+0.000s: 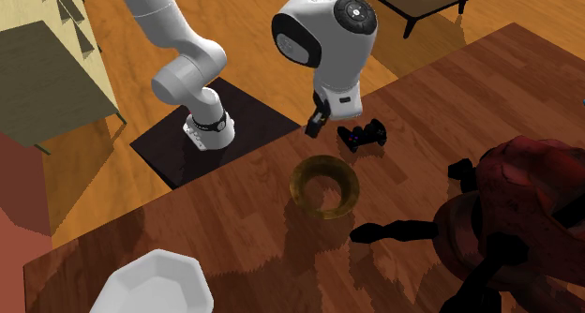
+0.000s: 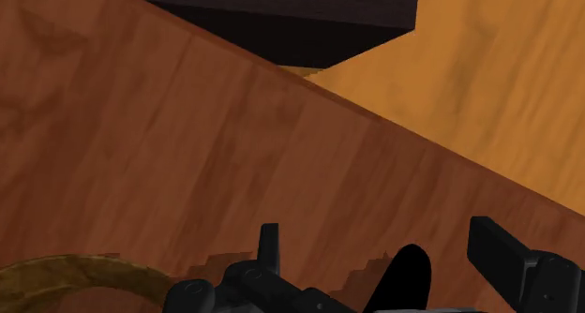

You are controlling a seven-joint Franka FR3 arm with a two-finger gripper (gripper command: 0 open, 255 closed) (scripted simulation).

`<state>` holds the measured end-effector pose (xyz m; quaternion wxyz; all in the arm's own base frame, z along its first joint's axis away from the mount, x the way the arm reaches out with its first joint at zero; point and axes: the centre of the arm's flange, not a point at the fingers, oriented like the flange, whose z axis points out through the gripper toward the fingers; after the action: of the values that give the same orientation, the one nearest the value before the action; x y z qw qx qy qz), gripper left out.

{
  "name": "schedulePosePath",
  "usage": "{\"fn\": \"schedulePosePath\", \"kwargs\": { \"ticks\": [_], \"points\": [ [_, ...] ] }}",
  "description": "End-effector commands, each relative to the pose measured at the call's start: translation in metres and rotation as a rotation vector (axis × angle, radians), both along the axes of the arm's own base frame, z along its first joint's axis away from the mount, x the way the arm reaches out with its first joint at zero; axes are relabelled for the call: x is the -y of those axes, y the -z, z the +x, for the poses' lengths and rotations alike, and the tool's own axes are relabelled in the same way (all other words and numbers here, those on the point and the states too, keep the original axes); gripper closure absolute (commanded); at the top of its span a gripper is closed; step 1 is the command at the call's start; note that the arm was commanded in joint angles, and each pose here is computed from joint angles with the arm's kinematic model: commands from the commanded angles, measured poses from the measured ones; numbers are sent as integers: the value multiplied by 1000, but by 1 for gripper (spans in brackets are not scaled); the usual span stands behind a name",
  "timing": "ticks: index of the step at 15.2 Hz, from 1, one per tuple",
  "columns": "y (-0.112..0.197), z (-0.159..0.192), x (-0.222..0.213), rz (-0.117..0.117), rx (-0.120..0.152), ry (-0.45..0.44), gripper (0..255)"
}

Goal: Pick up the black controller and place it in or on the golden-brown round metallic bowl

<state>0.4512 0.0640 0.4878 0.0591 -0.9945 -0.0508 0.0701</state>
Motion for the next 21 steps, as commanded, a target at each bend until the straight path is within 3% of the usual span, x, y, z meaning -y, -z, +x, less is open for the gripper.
{"fn": "schedulePosePath", "kwargs": {
  "ticks": [1, 6, 14, 21],
  "points": [
    [4, 24, -11, 11, -2, 7, 0],
    [20, 75, -36, 34, -7, 21, 0],
    [59, 69, -42, 34, -7, 21, 0],
    [59, 69, -42, 34, -7, 21, 0]
  ]
}}
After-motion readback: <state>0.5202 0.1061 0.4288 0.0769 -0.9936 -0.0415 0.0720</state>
